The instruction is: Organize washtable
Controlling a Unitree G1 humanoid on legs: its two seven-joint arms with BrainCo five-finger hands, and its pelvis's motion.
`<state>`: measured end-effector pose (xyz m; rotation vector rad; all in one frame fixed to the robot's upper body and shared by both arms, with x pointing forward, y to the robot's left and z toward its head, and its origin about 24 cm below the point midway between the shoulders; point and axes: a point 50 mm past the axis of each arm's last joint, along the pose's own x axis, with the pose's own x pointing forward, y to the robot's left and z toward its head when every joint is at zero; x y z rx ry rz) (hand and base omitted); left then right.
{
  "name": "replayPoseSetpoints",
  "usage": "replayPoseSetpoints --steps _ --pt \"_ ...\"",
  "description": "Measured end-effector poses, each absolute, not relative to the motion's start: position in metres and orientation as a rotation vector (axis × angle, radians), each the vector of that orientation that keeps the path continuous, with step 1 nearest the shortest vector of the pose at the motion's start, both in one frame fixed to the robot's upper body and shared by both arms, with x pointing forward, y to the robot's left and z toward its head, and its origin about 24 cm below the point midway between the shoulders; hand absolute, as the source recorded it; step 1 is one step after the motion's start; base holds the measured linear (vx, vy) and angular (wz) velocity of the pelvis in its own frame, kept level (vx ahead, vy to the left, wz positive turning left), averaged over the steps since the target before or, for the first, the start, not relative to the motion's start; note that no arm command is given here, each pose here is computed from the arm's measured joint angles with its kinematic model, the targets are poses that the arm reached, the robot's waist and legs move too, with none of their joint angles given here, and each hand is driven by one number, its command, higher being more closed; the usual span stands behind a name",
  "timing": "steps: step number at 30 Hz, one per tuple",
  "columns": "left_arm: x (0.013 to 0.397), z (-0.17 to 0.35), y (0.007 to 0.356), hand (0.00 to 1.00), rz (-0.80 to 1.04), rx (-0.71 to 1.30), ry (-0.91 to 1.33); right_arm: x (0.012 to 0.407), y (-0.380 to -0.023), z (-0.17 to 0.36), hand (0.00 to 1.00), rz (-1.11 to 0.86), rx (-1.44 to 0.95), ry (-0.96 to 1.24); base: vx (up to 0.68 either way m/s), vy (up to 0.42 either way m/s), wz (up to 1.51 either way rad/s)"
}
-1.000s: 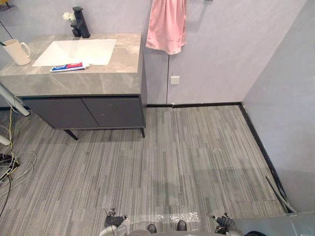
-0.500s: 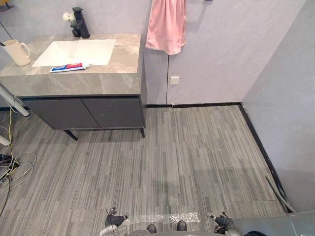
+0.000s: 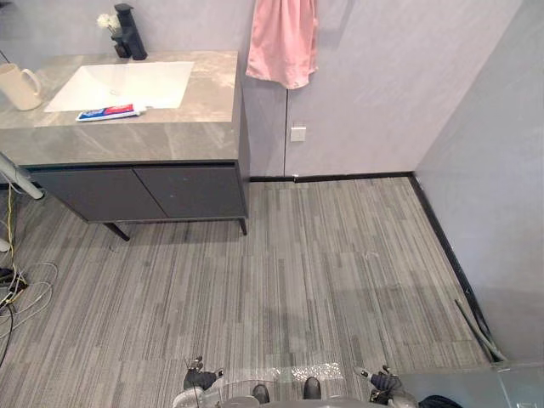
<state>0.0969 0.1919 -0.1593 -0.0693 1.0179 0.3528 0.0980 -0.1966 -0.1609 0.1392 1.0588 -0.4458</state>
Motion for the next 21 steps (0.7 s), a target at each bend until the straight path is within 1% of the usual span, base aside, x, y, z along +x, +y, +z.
replayPoseSetpoints --steps 7,12,17,19,21 --pt "0.115 -0.152 0.194 0.0 0.348 -0.069 0.95 0.1 -0.191 -0.158 0.0 -0.453 0.172 1.023 0.06 -0.049 -0.04" --pt "0.12 -0.147 0.191 0.0 0.359 -0.104 0.9 0.102 -0.195 -0.154 0.0 -0.457 0.167 0.986 0.18 0.02 -0.3" --pt "0.127 -0.144 0.189 0.0 0.329 -0.096 0.87 0.103 -0.193 -0.154 0.0 -0.455 0.174 0.988 0.35 0.184 -0.34" --pt "0.123 -0.146 0.183 0.0 0.318 -0.103 0.885 0.098 -0.2 -0.155 0.0 -0.464 0.155 1.0 0.44 0.365 -0.54" --pt "0.125 -0.144 0.19 0.0 0.323 -0.088 0.877 0.101 -0.193 -0.155 0.0 -0.451 0.171 0.993 0.5 0.378 -0.5"
